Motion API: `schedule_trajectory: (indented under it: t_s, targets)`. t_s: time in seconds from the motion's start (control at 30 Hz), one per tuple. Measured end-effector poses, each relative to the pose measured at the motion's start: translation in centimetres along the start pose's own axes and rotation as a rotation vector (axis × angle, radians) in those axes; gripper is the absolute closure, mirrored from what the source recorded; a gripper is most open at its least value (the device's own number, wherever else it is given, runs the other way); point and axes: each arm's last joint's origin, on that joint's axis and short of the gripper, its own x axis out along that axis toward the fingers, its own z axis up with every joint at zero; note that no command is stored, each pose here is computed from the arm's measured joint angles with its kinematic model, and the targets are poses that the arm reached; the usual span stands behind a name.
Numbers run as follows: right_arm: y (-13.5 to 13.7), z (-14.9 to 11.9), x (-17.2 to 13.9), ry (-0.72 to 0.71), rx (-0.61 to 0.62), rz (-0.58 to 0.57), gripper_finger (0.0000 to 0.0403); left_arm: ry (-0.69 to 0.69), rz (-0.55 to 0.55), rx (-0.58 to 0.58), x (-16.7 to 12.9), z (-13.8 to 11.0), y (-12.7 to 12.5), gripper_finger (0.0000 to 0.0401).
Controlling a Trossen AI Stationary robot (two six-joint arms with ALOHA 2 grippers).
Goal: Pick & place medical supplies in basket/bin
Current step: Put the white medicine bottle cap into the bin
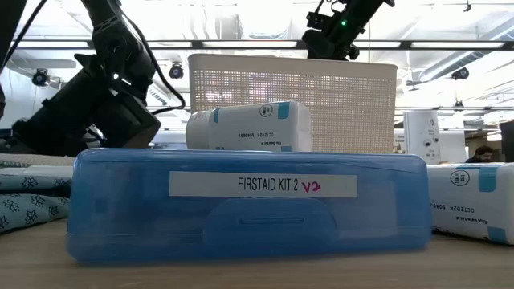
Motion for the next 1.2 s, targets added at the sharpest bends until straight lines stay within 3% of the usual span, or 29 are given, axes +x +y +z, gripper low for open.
schedule_trajectory:
  t_s: [0.1, 0.33, 0.83, 1.0, 1.2]
  targets:
    - [-0.1, 0.0, 0.1, 0.0, 0.005, -0.003, 0.0074, 0.053, 0.009, -0.007, 0.1, -0.4, 0.2, 0.0395]
    - [-0.1, -0.2, 0.2, 0.002, 0.008, -0.005, 0.0074, 0.131, -0.131, -0.011, 0.0, -1.0, -0.2, 0.0395]
    - [-0.3, -0.2, 0.4, -0.001, 0.01, -0.012, 0.0074, 0.169, -0.086, -0.053, 0.5, -1.7, -0.4, 0.0395]
    - [-0.7, -0.2, 0.5, -0.001, 0.02, -0.022, 0.0074, 0.149, -0.091, 0.053, 0.5, -1.7, -0.3, 0.0395]
    - [-0.8, -0.2, 0.5, 0.0, 0.025, -0.025, 0.0074, 0.129, -0.076, 0.065, 0.6, -1.6, -0.3, 0.0368]
